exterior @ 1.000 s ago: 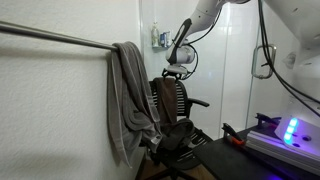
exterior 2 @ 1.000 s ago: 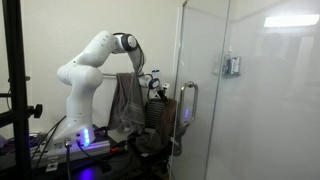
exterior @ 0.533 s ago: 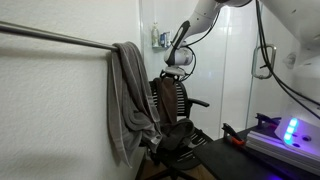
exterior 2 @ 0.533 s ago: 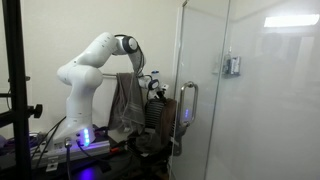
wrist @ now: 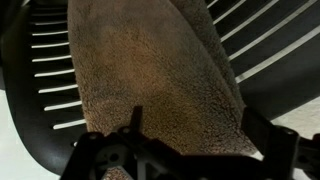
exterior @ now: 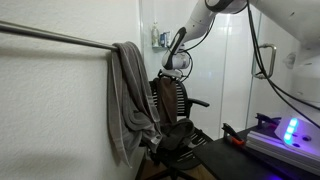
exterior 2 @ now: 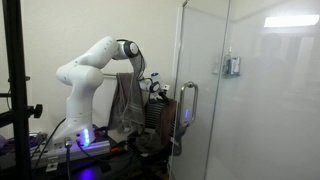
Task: Move the gray towel from the backrest of the black chair to the seat of the chair
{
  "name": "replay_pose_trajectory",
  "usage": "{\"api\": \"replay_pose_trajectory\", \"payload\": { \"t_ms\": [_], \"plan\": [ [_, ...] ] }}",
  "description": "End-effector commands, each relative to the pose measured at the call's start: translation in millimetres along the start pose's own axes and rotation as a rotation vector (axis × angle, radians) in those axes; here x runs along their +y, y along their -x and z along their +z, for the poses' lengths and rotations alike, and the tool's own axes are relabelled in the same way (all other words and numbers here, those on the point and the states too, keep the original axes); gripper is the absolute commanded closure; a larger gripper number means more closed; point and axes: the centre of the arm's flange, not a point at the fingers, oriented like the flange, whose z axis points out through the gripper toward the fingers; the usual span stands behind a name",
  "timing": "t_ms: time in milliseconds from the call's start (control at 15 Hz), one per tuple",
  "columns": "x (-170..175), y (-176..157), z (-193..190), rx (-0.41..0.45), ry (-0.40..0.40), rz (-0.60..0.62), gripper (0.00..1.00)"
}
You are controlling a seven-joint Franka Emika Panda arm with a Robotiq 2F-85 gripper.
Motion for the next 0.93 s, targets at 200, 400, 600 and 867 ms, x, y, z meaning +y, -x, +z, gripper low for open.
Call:
{"api": "replay_pose_trajectory", "payload": {
  "t_ms": [200, 400, 600, 867],
  "plan": [
    [8, -4, 38, 0.051, 0.049, 0.041, 0.39],
    [6, -3, 43, 0.046, 0.048, 0.065, 0.60],
    [5, -7, 44, 0.050, 0.041, 0.085, 0.83],
    [3, -8, 44, 0.043, 0.038, 0.113, 1.00]
  ]
}}
